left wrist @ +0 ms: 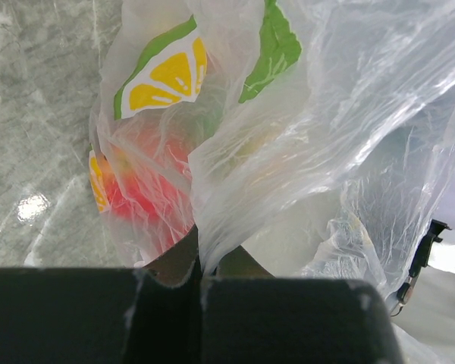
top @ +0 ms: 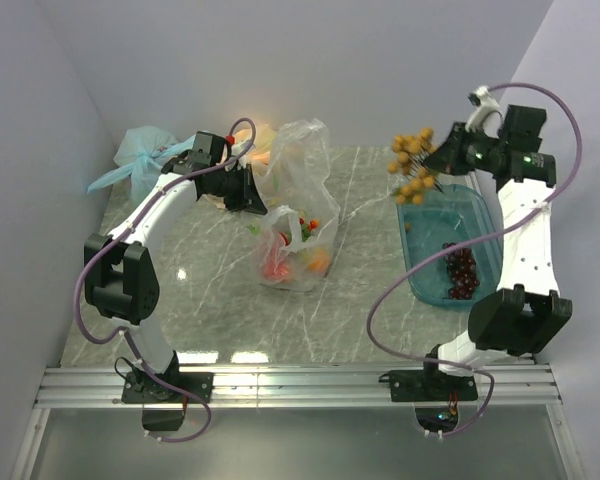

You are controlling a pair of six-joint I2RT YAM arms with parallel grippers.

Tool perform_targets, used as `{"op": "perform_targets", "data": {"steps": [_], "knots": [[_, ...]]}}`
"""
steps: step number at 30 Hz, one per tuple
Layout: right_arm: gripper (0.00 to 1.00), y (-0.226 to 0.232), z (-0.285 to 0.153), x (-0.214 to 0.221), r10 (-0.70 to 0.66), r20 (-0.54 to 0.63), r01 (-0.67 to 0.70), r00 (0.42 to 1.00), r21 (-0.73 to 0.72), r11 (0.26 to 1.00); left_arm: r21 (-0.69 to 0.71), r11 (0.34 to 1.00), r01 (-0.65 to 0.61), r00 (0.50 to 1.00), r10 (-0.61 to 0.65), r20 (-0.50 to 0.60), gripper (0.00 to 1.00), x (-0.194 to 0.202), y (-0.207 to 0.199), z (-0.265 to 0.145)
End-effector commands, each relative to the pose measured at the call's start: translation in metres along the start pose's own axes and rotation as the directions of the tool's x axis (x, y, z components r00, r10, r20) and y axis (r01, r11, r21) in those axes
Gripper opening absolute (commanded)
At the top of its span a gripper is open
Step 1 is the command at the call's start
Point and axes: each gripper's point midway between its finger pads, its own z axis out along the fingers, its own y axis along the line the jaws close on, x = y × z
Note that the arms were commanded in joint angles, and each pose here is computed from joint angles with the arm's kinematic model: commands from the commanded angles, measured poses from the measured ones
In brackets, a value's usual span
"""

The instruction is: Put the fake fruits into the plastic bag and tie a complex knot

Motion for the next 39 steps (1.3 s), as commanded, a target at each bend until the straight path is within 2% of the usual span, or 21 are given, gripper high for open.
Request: {"op": "perform_targets", "data": {"steps": [1, 4, 5, 6, 8, 12, 15, 16, 19, 25, 28, 31, 32, 33, 34, 36, 39], "knots": [[0.0, 0.121, -0.022, -0.059, -0.073, 0.201, 0.133, 0.977, -0.303, 0.944, 0.041, 0.998, -0.045, 0.999, 0.044, 0.016, 0.01, -0.006, -0.01, -0.006], [0.0, 0.182, -0.022, -0.08, -0.037, 0.265, 0.161, 0.964, -0.464, 0.871, 0.057, 0.997, -0.043, 0.999, 0.042, 0.015, 0.01, -0.006, -0.012, -0.005], [0.0, 0.213, -0.018, -0.077, -0.034, 0.258, 0.173, 0.966, -0.541, 0.823, 0.072, 0.997, -0.041, 0.999, 0.04, 0.011, 0.01, -0.005, -0.014, -0.004], [0.0, 0.232, -0.02, -0.087, -0.016, 0.293, 0.192, 0.956, -0.584, 0.789, 0.076, 0.996, -0.038, 0.999, 0.037, 0.01, 0.01, -0.005, -0.015, -0.004], [0.0, 0.269, -0.009, -0.086, 0.003, 0.286, 0.198, 0.958, -0.672, 0.714, 0.089, 0.995, -0.037, 0.999, 0.036, 0.005, 0.0, -0.004, -0.017, -0.004], [0.0, 0.301, 0.022, -0.068, 0.023, 0.24, 0.169, 0.97, -0.744, 0.647, 0.108, 0.993, -0.045, 0.999, 0.044, 0.015, 0.01, -0.005, -0.022, -0.008], [0.0, 0.305, 0.052, -0.042, -0.004, 0.212, 0.166, 0.977, -0.754, 0.635, 0.135, 0.99, -0.048, 0.999, 0.047, 0.013, 0.01, -0.004, -0.028, -0.011], [0.0, 0.3, 0.069, -0.028, 0.001, 0.172, 0.131, 0.985, -0.753, 0.645, 0.142, 0.989, -0.045, 0.999, 0.044, 0.016, 0.01, -0.005, -0.028, -0.012], [0.0, 0.289, 0.098, -0.004, -0.048, 0.153, 0.145, 0.987, -0.728, 0.67, 0.172, 0.985, -0.014, 1.0, 0.011, 0.021, 0.01, -0.01, -0.03, -0.015], [0.0, 0.252, 0.136, 0.047, -0.235, 0.104, 0.244, 0.966, -0.656, 0.714, 0.17, 0.985, -0.001, 1.0, -0.004, 0.029, 0.01, -0.014, -0.027, -0.021], [0.0, 0.239, 0.142, 0.058, -0.35, 0.137, 0.358, 0.927, -0.606, 0.711, 0.168, 0.986, 0.0, 1.0, -0.004, 0.025, 0.0, -0.013, -0.024, -0.02], [0.0, 0.23, 0.153, 0.073, -0.496, 0.146, 0.487, 0.856, -0.55, 0.678, 0.166, 0.986, -0.001, 1.0, -0.003, 0.023, 0.0, -0.014, -0.023, -0.019], [0.0, 0.228, 0.156, 0.083, -0.564, 0.136, 0.538, 0.815, -0.542, 0.646, 0.165, 0.986, -0.003, 1.0, -0.001, 0.028, 0.01, -0.017, -0.023, -0.02], [0.0, 0.22, 0.167, 0.089, -0.598, 0.105, 0.559, 0.795, -0.511, 0.653, 0.167, 0.986, -0.001, 1.0, -0.003, 0.024, 0.01, -0.017, -0.022, -0.018], [0.0, 0.218, 0.172, 0.085, -0.645, 0.118, 0.612, 0.755, -0.481, 0.628, 0.169, 0.986, -0.001, 1.0, -0.003, 0.021, 0.01, -0.017, -0.022, -0.018], [0.0, 0.206, 0.187, 0.103, -0.706, 0.024, 0.645, 0.708, -0.431, 0.631, 0.171, 0.985, -0.006, 1.0, 0.002, 0.026, 0.0, -0.021, -0.023, -0.018], [0.0, 0.198, 0.205, 0.095, -0.727, 0.016, 0.703, 0.686, -0.269, 0.658, 0.163, 0.987, -0.004, 1.0, 0.0, 0.026, 0.01, -0.024, -0.021, -0.017]]}}
